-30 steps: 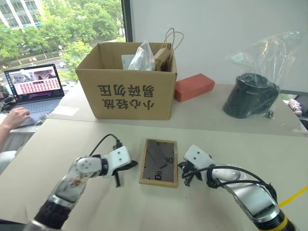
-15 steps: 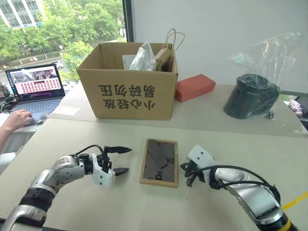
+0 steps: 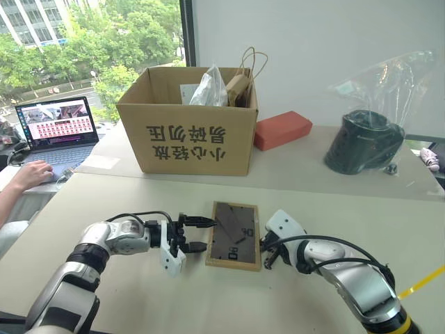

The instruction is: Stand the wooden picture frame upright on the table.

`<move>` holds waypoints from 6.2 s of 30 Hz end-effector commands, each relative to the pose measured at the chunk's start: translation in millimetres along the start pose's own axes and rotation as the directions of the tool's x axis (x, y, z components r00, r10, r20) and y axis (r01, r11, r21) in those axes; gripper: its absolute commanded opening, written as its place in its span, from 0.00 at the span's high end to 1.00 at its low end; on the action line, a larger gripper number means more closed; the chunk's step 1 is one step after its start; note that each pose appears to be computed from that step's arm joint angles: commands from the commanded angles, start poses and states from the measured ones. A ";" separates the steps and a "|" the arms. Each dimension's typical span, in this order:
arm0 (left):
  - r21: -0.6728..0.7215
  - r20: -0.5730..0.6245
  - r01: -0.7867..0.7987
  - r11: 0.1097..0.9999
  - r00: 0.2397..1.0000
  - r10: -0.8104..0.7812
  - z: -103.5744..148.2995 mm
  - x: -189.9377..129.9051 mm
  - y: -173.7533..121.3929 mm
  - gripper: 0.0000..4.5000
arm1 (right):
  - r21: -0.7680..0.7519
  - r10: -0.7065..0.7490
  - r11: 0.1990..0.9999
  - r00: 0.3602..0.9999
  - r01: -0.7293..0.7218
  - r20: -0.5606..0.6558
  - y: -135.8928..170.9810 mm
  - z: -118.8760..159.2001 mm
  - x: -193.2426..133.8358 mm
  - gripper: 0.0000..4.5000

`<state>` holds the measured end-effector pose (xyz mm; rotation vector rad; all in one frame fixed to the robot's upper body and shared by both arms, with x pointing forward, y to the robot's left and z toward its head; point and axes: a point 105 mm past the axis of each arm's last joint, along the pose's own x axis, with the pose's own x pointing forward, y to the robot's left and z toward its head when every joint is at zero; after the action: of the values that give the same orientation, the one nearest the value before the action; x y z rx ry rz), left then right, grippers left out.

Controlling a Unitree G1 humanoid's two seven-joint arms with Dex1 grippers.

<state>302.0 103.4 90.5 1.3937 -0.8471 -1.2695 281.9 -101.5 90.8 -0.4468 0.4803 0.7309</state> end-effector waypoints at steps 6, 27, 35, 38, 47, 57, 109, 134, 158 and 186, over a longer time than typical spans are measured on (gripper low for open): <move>-0.053 0.053 0.139 0.989 0.989 -0.136 11.2 8.3 -42.6 0.04 | 0.013 0.046 0.999 0.999 -0.046 0.014 12.4 4.0 0.5 1.00; -0.037 0.052 0.133 0.990 0.990 -0.131 13.6 5.2 -48.2 0.71 | -0.003 -0.066 0.998 0.998 0.066 0.024 -33.9 4.1 -22.8 1.00; -0.030 0.046 0.132 0.991 0.990 -0.131 14.3 5.3 -50.2 0.71 | -0.041 0.035 0.999 0.977 -0.027 0.210 -66.4 61.1 -27.7 0.57; -0.029 0.046 0.130 0.991 0.991 -0.128 14.7 5.9 -50.3 0.71 | 0.018 0.166 0.984 0.943 -0.179 0.289 -54.5 87.4 -20.1 0.35; -0.019 0.046 0.111 0.994 0.993 -0.110 16.7 7.7 -48.0 0.71 | 0.138 0.483 0.849 0.854 -0.511 0.193 -22.8 91.3 16.0 0.00; -0.033 0.044 0.101 0.994 0.994 -0.099 20.7 7.2 -49.2 0.71 | 0.158 0.598 0.765 0.780 -0.624 0.184 -2.7 80.4 22.9 0.00; -0.087 0.031 0.018 0.996 0.999 -0.015 15.8 -0.8 -32.4 0.71 | -0.856 0.240 0.310 0.837 0.414 0.492 30.9 21.9 -26.6 0.12; -0.353 -0.488 -0.613 0.707 0.765 0.420 -0.1 -67.8 13.2 0.01 | -0.381 0.099 0.912 0.822 0.150 0.561 -51.9 113.1 -75.7 0.73; -0.506 -0.530 -0.620 0.600 0.772 0.351 33.1 -59.4 3.4 0.00 | 0.173 0.399 0.879 0.883 -0.445 0.246 -69.8 75.7 -56.9 0.16; -0.498 -0.858 -0.861 -0.103 0.472 0.204 6.1 -88.5 9.2 0.06 | 0.335 -0.562 0.792 0.824 0.510 0.073 -78.1 -33.4 -107.6 0.00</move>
<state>279.4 180.6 110.0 0.0672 0.0141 -0.3448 259.2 -223.3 125.4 -0.1029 0.3777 0.2399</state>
